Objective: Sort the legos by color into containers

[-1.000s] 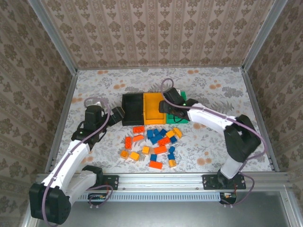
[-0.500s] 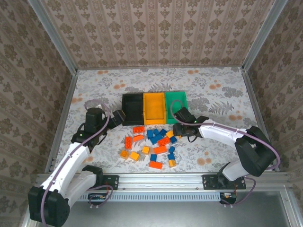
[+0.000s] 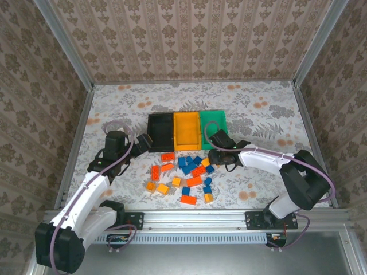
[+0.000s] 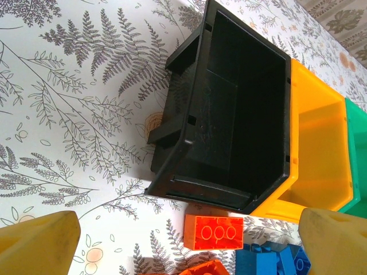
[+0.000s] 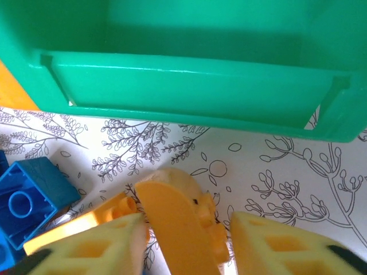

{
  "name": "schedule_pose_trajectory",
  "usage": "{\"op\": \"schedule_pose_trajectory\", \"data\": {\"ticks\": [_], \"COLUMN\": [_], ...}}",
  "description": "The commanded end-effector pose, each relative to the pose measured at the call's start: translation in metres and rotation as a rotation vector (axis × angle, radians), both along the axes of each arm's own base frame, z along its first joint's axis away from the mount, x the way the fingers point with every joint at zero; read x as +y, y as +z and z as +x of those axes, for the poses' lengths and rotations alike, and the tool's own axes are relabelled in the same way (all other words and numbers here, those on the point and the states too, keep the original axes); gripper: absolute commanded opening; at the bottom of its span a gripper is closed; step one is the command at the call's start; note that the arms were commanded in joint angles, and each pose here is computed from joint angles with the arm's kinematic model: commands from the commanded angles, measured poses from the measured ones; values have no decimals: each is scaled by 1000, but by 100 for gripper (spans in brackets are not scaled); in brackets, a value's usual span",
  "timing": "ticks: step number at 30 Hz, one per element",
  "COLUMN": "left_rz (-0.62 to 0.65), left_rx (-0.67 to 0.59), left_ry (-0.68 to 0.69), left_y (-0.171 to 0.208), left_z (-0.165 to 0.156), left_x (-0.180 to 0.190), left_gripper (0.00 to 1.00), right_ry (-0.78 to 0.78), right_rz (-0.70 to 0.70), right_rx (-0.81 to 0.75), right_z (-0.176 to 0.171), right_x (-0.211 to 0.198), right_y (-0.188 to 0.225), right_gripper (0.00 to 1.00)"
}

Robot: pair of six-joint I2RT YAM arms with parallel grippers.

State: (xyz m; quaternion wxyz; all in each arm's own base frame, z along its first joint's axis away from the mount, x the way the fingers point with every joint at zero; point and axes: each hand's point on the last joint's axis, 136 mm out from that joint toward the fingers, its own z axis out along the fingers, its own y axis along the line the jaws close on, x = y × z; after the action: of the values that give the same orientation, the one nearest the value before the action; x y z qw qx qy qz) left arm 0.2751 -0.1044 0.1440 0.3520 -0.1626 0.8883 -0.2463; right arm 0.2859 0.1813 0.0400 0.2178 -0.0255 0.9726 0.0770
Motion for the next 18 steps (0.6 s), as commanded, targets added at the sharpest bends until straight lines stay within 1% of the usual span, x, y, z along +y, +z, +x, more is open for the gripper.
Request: {"op": "schedule_pose_trajectory", "data": {"ticks": [1,5,10,12,14,15,18], "left_rz": [-14,-12,-7,2,12,20,45], "left_rx": [19,23,25,31,31,33,39], "left_ry": [-1,-2,-11,-12,-19,-22,-37], "left_y": [-3,-5,-4,-4,-3,-4,-5], "left_z": [-2,-1,0,-1,-1,-3,-8], "left_x": [-3,-3,-5,-4,-6,-7,-10], "left_gripper": [100,100,100,100,100,100,100], "right_ry": [-34,-55,-62,-53,-42,-31,-21], "right_rz": [-10,-23,-9,15,34,55,75], "right_rx": [19,30,12,-14,-41,-78,-154], "right_z": [-2,-5,-6,-5,-4,-2,11], "right_x": [-11,-20,-23,-21,-19,-17,-11], "right_y": [-10,-14,-9,3,19,36,69], "right_gripper": [38,37,23,18,16,15,16]}}
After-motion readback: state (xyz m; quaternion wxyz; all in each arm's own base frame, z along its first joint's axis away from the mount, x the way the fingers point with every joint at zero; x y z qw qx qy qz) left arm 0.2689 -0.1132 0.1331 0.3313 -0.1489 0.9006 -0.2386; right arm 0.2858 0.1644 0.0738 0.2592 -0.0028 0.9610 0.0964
